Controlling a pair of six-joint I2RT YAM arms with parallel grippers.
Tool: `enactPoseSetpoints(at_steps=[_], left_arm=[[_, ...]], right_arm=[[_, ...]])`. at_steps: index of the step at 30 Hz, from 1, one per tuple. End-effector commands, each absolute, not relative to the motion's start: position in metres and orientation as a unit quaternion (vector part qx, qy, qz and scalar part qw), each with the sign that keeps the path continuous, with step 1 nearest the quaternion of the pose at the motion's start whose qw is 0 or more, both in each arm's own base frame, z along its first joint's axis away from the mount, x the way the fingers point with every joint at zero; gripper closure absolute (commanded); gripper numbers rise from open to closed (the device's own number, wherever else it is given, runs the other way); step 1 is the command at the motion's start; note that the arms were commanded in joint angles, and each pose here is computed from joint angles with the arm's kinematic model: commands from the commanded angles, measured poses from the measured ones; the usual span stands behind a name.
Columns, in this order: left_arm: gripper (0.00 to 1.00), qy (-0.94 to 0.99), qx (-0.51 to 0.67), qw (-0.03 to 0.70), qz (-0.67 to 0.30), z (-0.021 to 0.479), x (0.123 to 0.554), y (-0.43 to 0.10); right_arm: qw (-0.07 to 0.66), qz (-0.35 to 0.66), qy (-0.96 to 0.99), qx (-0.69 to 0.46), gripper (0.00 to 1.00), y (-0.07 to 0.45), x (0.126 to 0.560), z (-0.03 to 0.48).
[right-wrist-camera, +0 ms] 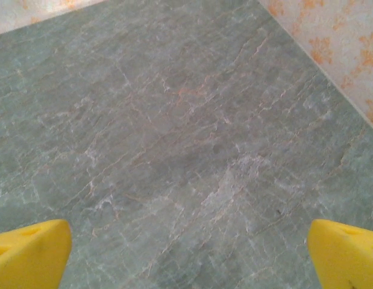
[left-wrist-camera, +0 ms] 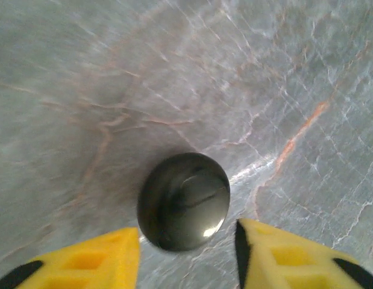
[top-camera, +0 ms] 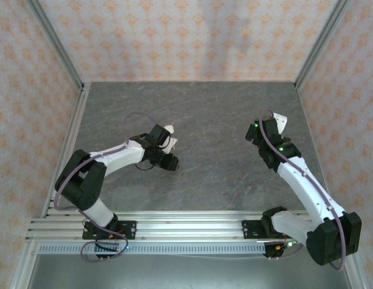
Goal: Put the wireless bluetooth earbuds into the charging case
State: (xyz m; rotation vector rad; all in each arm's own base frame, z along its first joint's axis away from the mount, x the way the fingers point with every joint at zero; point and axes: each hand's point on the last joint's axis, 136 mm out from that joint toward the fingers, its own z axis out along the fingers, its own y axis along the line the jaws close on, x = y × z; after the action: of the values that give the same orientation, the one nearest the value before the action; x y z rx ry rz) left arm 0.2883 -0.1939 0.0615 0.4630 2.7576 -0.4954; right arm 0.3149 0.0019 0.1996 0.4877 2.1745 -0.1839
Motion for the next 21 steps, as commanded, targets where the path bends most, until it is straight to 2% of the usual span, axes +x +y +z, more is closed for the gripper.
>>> enactPoseSetpoints(at_steps=[1, 5, 7, 11, 15, 21], left_arm=[[0.47, 0.961, 0.150, 0.190, -0.132, 0.091, 0.301, -0.168], [0.26, 0.956, 0.131, 0.245, -0.100, 0.124, 0.321, -0.140], [0.00, 0.948, 0.114, 0.287, -0.071, 0.144, 0.335, -0.120], [0.00, 0.924, 0.057, 0.375, 0.044, 0.175, 0.360, -0.063], [0.00, 0.880, -0.022, 0.448, 0.153, 0.185, 0.375, -0.001], [0.00, 0.855, -0.093, 0.491, 0.139, 0.151, 0.377, 0.037]], right_arm=[[0.473, -0.116, 0.851, 0.197, 0.01, -0.014, 0.321, 0.210], [0.501, -0.160, 0.827, 0.198, 0.01, -0.027, 0.324, 0.213], [0.513, -0.184, 0.818, 0.184, 0.01, -0.032, 0.326, 0.208], [0.535, -0.199, 0.805, 0.162, 0.01, -0.034, 0.333, 0.195], [0.553, -0.201, 0.794, 0.154, 0.01, -0.034, 0.337, 0.180], [0.550, -0.199, 0.792, 0.175, 0.01, -0.043, 0.339, 0.150]])
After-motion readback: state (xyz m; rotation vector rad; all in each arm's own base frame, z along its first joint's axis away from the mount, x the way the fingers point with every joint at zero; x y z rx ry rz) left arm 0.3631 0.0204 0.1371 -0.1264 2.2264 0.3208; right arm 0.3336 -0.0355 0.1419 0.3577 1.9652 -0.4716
